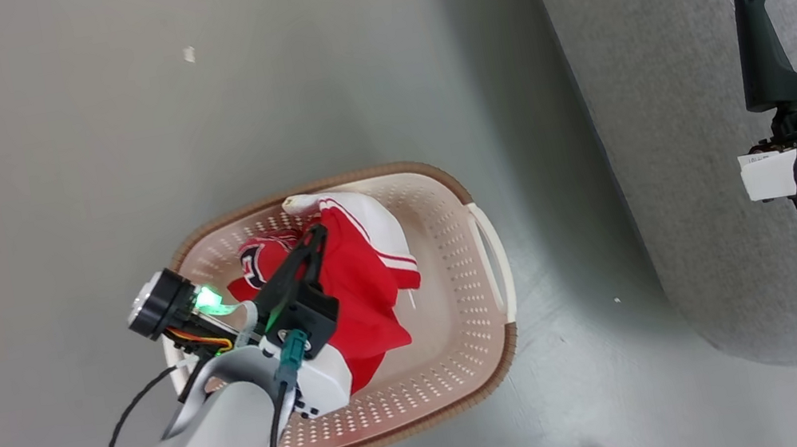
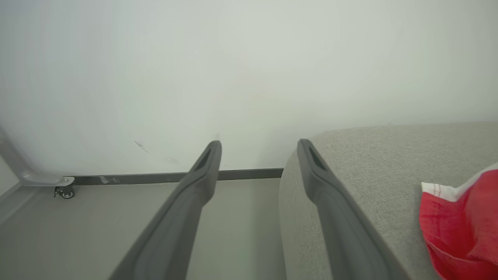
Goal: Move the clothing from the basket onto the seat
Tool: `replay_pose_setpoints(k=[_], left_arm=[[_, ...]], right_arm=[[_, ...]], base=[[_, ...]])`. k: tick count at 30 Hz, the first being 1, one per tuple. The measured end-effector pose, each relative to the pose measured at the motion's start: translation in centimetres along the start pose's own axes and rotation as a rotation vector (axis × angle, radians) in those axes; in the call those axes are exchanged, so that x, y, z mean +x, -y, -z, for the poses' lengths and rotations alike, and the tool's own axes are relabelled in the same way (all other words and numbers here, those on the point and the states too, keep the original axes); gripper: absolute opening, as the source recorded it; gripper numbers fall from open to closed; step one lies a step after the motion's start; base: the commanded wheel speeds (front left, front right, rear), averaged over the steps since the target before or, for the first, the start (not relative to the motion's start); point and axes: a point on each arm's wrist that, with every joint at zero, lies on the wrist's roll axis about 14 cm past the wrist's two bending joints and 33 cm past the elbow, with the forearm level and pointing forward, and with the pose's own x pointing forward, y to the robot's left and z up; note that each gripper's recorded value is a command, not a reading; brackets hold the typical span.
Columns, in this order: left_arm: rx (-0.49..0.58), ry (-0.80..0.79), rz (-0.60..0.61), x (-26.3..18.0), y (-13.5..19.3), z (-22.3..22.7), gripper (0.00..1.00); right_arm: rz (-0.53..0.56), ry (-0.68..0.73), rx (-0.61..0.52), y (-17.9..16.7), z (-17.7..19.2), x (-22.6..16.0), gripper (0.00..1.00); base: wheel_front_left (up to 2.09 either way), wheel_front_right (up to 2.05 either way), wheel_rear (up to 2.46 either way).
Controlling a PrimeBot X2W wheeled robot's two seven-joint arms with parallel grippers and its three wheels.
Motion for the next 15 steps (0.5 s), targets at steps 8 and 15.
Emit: replay_pose_setpoints(k=[8,15], left_arm=[[0.008,0.116,-0.044,-1.6,-0.6,-4.9,0.0],[0.037,0.211,-0.08,-3.5,-1.1,-9.0,0.0]], right_arm=[[-0.043,0.016,-0.033,-0.7,-1.1,0.0,1.0],[-0.034,0.02,-0.021,-0.5,-1.9,-1.1,1.0]], base=[[0.0,0.0,0.0],[0.0,0.0,0.0]])
